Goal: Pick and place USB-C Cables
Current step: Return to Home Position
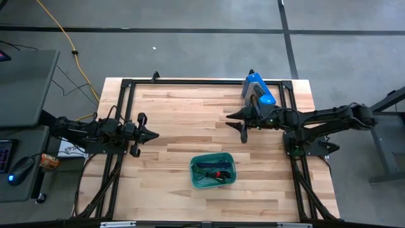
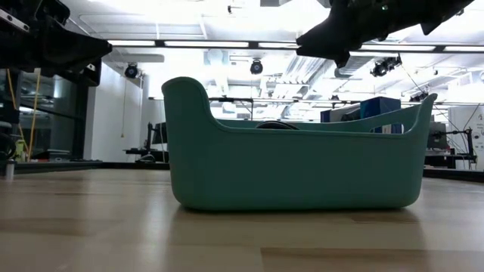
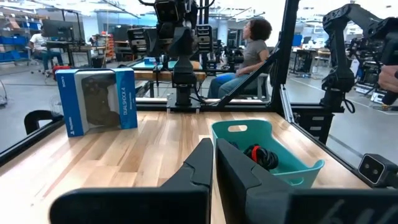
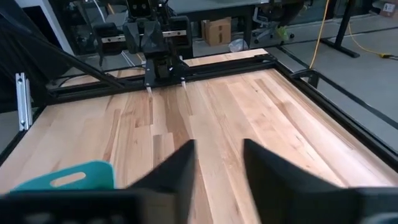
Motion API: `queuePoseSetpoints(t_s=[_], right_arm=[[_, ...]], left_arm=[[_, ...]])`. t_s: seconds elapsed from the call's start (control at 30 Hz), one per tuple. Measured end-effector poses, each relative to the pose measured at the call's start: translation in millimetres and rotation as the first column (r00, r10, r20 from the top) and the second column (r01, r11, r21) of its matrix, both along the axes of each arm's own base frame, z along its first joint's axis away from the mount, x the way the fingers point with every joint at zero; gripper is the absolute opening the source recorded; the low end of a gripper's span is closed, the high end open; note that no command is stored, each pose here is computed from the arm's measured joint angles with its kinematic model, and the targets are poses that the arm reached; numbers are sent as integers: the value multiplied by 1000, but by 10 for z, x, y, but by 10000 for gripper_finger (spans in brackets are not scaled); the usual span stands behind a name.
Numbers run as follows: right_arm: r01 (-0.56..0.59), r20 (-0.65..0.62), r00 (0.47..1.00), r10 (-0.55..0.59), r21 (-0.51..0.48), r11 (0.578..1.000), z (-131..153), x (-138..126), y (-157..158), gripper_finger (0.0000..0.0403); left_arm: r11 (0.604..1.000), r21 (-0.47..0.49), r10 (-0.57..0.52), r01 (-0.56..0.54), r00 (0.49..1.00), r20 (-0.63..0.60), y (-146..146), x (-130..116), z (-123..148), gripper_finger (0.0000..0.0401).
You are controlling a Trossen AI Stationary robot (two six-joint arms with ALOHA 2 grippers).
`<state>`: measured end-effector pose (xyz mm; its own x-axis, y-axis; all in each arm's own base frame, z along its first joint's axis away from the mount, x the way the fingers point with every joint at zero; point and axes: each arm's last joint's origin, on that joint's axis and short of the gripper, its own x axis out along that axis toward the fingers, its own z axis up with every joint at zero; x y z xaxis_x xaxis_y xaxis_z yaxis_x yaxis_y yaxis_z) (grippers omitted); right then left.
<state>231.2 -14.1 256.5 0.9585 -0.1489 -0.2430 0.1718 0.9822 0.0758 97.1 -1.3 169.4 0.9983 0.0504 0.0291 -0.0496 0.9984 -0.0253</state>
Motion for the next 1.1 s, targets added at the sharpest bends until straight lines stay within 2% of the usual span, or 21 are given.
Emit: queuePoseSetpoints(t_s=[0.13, 0.17, 0.3, 0.43, 0.7, 0.93, 1.1], right_arm=[[11, -25, 1000, -11, -14, 1000, 32, -91, -33, 27], [11, -27, 1000, -12, -21, 1000, 48, -120, -36, 14], [17, -6, 1000, -17, -20, 1000, 140, -252, -41, 20], [6, -22, 1000, -7, -14, 1000, 179, -371, -7, 3], [-32, 20, 999, 33, -49, 998, 258, -473, 141, 1], [-11, 108, 994, 14, -36, 999, -65, -719, 129, 0], [28, 171, 985, -28, 5, 1000, -5, -1032, 31, 0]], left_arm=[[1000, 0, 0, 0, 1000, 0, 0, 0, 0, 0], [1000, 0, 0, 0, 1000, 0, 0, 0, 0, 0], [1000, 0, -1, 1, 1000, 0, 0, 0, 0, 0], [1000, 0, -1, 1, 1000, 0, 0, 0, 0, 0], [1000, 0, -1, 1, 1000, 0, -1, 0, 1, 0], [1000, 0, -1, 1, 1000, 0, -1, 0, 1, 0], [1000, 0, -1, 1, 1000, 0, -1, 0, 1, 0]])
